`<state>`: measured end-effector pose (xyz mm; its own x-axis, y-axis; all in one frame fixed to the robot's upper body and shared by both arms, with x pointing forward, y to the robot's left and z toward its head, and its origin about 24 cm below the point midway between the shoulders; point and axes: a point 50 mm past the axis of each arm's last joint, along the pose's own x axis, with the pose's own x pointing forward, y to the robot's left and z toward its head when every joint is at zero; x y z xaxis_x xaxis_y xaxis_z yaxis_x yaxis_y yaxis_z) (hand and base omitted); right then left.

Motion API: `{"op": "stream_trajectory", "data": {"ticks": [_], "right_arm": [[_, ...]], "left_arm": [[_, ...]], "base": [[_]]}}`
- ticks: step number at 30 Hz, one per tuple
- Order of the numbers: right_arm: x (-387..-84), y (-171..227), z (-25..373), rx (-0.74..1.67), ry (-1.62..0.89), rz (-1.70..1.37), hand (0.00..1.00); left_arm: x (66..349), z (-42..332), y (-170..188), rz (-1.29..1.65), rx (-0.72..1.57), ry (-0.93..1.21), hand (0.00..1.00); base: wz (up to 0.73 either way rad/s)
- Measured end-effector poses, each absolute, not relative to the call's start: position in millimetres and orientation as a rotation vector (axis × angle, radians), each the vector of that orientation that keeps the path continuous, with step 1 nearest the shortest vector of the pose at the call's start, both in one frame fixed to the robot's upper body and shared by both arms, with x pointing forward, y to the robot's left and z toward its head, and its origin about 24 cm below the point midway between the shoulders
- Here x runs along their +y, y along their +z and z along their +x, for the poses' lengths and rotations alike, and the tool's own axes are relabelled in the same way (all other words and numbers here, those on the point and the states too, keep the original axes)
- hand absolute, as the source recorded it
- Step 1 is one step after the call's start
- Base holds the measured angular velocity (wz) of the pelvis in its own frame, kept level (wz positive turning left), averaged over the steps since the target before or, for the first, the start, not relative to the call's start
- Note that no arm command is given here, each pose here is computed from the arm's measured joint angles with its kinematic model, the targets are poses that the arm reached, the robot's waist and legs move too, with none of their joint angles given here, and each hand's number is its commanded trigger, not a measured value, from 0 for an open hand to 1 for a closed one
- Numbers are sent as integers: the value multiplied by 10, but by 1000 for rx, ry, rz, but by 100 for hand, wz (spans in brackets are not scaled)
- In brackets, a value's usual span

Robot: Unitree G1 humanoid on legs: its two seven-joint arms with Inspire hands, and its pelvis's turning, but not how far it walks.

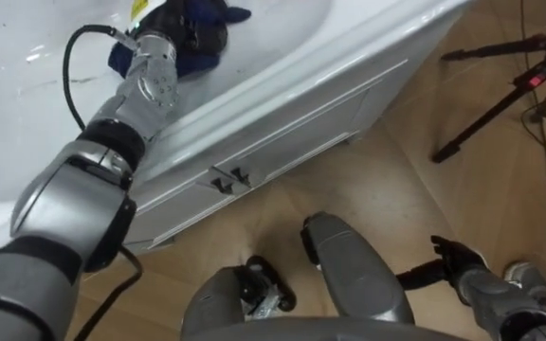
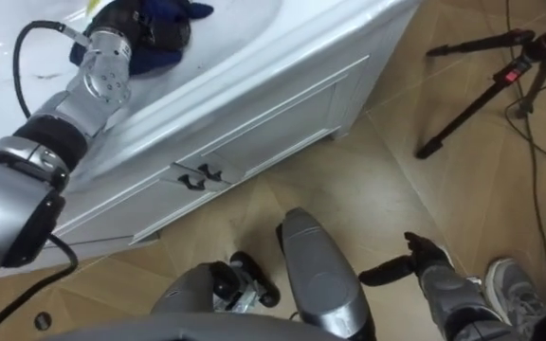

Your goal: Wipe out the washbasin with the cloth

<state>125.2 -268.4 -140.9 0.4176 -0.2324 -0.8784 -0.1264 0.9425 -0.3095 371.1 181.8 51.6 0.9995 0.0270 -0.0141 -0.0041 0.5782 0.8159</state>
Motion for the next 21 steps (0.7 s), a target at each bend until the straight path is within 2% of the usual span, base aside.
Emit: {"op": "stream_trajectory", "data": {"ticks": [10,13,18,21], "right_arm": [[-2744,-1398,1219,1149,-100,-365,0],[-2759,-1391,1219,1143,-125,-366,0],[-2828,-1399,1109,1157,-205,-362,0],[-2860,-1395,1077,1161,-219,-399,0]], "left_arm": [[2135,3588,356,1019,126,31,100],[2364,3473,230,1028,215,68,100],[3042,3053,-8,1082,461,223,100],[3126,3006,-11,1088,489,257,100]], "base": [[-12],[0],[19],[35]]}}
